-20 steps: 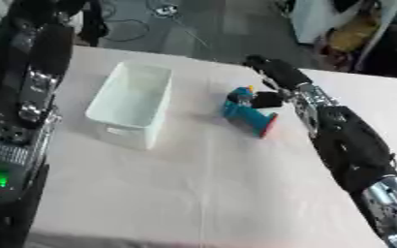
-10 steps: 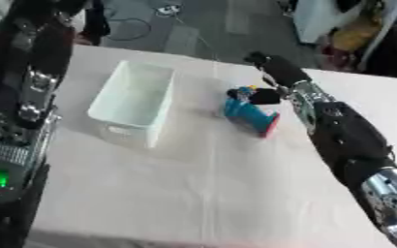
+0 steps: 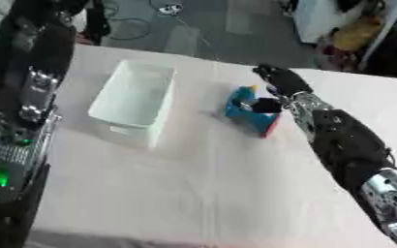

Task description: Pick up objects on the table and place them in the box.

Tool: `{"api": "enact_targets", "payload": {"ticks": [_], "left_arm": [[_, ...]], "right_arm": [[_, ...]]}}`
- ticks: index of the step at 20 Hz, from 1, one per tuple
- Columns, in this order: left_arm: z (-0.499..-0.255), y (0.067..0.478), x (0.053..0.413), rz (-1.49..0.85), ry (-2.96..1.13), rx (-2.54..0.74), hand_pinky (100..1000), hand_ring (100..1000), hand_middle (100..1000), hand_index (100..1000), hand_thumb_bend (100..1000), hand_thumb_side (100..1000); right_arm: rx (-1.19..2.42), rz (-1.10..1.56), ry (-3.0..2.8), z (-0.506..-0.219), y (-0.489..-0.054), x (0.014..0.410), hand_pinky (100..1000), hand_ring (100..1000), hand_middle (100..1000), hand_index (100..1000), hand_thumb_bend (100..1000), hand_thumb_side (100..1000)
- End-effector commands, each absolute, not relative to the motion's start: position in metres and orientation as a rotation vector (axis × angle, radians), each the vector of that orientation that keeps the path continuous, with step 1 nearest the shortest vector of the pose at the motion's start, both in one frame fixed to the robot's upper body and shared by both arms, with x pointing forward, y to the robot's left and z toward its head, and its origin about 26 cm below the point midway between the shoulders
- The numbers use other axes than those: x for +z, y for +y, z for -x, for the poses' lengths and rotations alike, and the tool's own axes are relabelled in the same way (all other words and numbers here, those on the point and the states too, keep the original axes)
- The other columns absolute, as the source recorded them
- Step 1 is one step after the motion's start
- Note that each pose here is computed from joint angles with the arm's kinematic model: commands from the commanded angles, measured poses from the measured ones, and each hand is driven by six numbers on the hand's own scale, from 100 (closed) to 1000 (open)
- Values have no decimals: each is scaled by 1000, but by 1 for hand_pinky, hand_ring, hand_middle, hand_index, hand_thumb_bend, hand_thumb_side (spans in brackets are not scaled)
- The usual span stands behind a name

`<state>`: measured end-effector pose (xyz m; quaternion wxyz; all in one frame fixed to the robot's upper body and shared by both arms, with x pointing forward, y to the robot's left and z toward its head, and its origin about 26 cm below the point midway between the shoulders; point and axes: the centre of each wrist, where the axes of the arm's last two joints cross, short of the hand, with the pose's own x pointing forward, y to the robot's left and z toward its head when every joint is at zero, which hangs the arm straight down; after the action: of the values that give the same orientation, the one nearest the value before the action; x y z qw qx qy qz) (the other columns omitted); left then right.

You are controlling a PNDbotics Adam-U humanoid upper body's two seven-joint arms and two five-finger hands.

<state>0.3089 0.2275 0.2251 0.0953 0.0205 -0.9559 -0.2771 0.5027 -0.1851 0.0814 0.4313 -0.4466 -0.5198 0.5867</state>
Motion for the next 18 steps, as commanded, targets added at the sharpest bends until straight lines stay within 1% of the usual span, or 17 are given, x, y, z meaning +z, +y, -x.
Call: {"api": "enact_targets", "payload": {"ticks": [1, 3, 4, 5, 7, 15, 18], "left_arm": [[-307, 226, 233, -52, -2864, -830, 809, 695, 862, 872, 371, 1000], [-307, 226, 233, -51, -2864, -830, 809, 695, 862, 872, 371, 1000], [-307, 226, 233, -51, -2864, -831, 809, 695, 862, 872, 371, 1000], [-307, 226, 233, -51, -2864, -831, 809, 695, 862, 872, 371, 1000], [-307, 226, 233, -50, -2864, -831, 809, 694, 862, 872, 371, 1000], [-307, 225, 233, -46, -2863, -835, 809, 695, 862, 872, 370, 1000], [-307, 225, 233, -45, -2864, -834, 809, 695, 862, 872, 371, 1000]], "right_arm": [[1423, 1180, -1293, -510, -193, 101, 928, 935, 992, 1000, 665, 1000], [1413, 1187, -1284, -510, -194, 99, 929, 938, 993, 1000, 661, 1000], [1408, 1191, -1277, -509, -195, 98, 932, 943, 994, 1000, 652, 1000], [1404, 1195, -1271, -509, -196, 97, 942, 962, 996, 1000, 621, 1000], [1397, 1202, -1248, -508, -198, 94, 944, 967, 997, 1000, 616, 1000], [1411, 1200, -1198, -506, -196, 85, 955, 1000, 1000, 1000, 635, 1000], [1433, 1179, -1167, -504, -194, 80, 966, 1000, 1000, 1000, 662, 1000]]}}
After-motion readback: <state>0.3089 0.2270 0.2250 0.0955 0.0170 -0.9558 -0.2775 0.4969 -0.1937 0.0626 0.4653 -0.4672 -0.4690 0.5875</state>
